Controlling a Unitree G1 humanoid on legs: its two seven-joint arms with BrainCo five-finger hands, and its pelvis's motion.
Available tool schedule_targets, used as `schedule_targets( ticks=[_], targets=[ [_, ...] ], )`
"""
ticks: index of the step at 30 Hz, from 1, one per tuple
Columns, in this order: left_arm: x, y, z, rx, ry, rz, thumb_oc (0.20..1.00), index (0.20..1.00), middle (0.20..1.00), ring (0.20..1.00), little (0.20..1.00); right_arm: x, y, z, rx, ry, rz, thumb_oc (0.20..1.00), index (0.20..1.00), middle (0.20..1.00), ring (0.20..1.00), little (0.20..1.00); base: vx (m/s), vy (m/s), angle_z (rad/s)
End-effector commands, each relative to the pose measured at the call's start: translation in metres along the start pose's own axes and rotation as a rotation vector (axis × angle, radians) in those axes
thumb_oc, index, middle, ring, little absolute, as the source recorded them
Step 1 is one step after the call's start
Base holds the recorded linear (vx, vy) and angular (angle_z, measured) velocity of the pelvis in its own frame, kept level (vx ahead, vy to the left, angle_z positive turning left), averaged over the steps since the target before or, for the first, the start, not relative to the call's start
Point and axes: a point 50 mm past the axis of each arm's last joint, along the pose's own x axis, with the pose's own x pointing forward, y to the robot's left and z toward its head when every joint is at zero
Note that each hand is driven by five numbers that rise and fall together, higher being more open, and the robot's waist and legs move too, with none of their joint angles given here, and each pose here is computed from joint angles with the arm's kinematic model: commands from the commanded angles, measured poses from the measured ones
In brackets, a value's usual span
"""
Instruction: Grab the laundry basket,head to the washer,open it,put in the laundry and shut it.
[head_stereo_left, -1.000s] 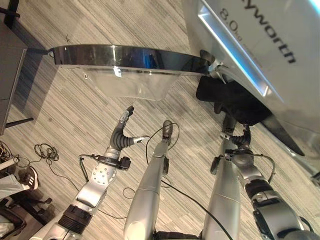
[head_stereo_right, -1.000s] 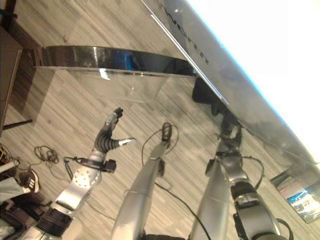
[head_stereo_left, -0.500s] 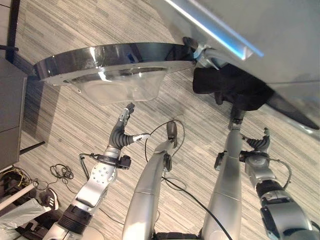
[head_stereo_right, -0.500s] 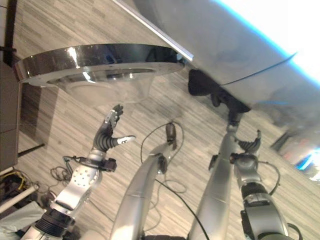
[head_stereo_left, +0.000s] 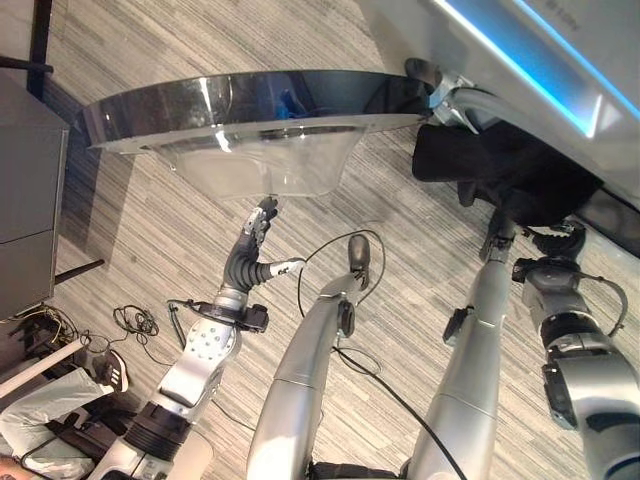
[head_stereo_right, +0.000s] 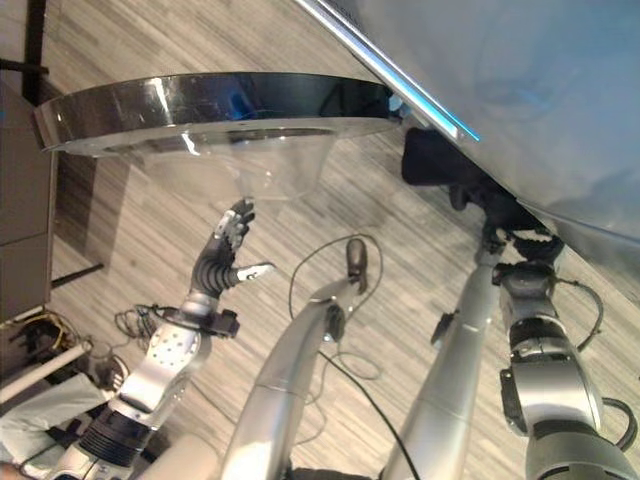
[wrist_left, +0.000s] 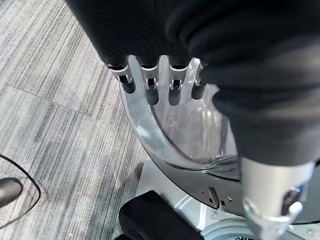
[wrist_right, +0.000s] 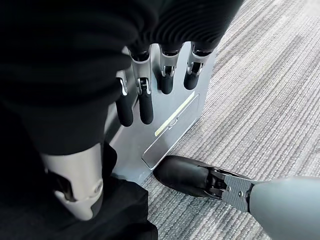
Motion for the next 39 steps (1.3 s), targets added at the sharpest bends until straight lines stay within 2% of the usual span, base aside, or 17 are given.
schedule_targets(
  ticks=[1,11,13,20,21,22,23,24,31,39],
  targets=[
    [-0.008,-0.010,0.016,-0.094,-0.086,-0.029,1.000,1.000,1.000,1.000,1.000,0.020,-0.045,0.038,-0.003,-0.132,-0.108,1.000,1.000,1.000,1.000,1.000,0.01,-0.038,0.02],
    [0.005,-0.030,0.026,-0.141,-0.138,-0.091,1.000,1.000,1.000,1.000,1.000,0.013,-0.011,0.084,0.150,-0.203,-0.026,1.000,1.000,1.000,1.000,1.000,0.02,-0.042,0.07],
    [0.007,-0.037,0.029,-0.162,-0.149,-0.115,1.000,1.000,1.000,1.000,1.000,0.008,-0.002,0.110,0.313,-0.225,-0.017,1.000,1.000,1.000,1.000,1.000,0.02,0.004,0.07],
    [0.009,-0.037,0.030,-0.166,-0.158,-0.120,1.000,1.000,1.000,1.000,1.000,0.010,-0.017,0.139,0.436,-0.276,-0.066,1.000,1.000,1.000,1.000,1.000,0.00,0.017,0.08],
    [0.009,-0.035,0.030,-0.163,-0.158,-0.114,1.000,1.000,1.000,1.000,1.000,0.010,-0.020,0.141,0.438,-0.284,-0.074,0.912,0.912,0.912,0.912,0.912,-0.01,0.010,0.06],
    [0.009,-0.033,0.031,-0.158,-0.160,-0.106,1.000,1.000,1.000,1.000,1.000,0.011,-0.024,0.143,0.439,-0.290,-0.083,0.539,0.539,0.539,0.539,0.539,-0.01,-0.003,0.04],
    [0.009,-0.033,0.031,-0.158,-0.160,-0.106,1.000,1.000,1.000,1.000,1.000,0.011,-0.024,0.143,0.439,-0.291,-0.083,0.479,0.479,0.479,0.479,0.479,0.00,-0.012,0.06],
    [0.009,-0.028,0.032,-0.148,-0.164,-0.089,1.000,1.000,1.000,1.000,1.000,0.011,-0.029,0.147,0.448,-0.303,-0.097,0.200,0.200,0.200,0.200,0.200,0.00,-0.017,0.06],
    [0.010,-0.022,0.030,-0.127,-0.152,-0.060,1.000,1.000,1.000,1.000,1.000,0.006,-0.032,0.158,0.469,-0.383,-0.103,0.200,0.200,0.200,0.200,0.200,0.01,-0.045,-0.03],
    [-0.001,-0.011,0.021,-0.091,-0.095,-0.032,1.000,1.000,1.000,1.000,1.000,-0.029,-0.013,0.166,0.699,-0.559,-0.004,0.200,0.200,0.200,0.200,0.200,-0.01,-0.093,-0.13]
  ],
)
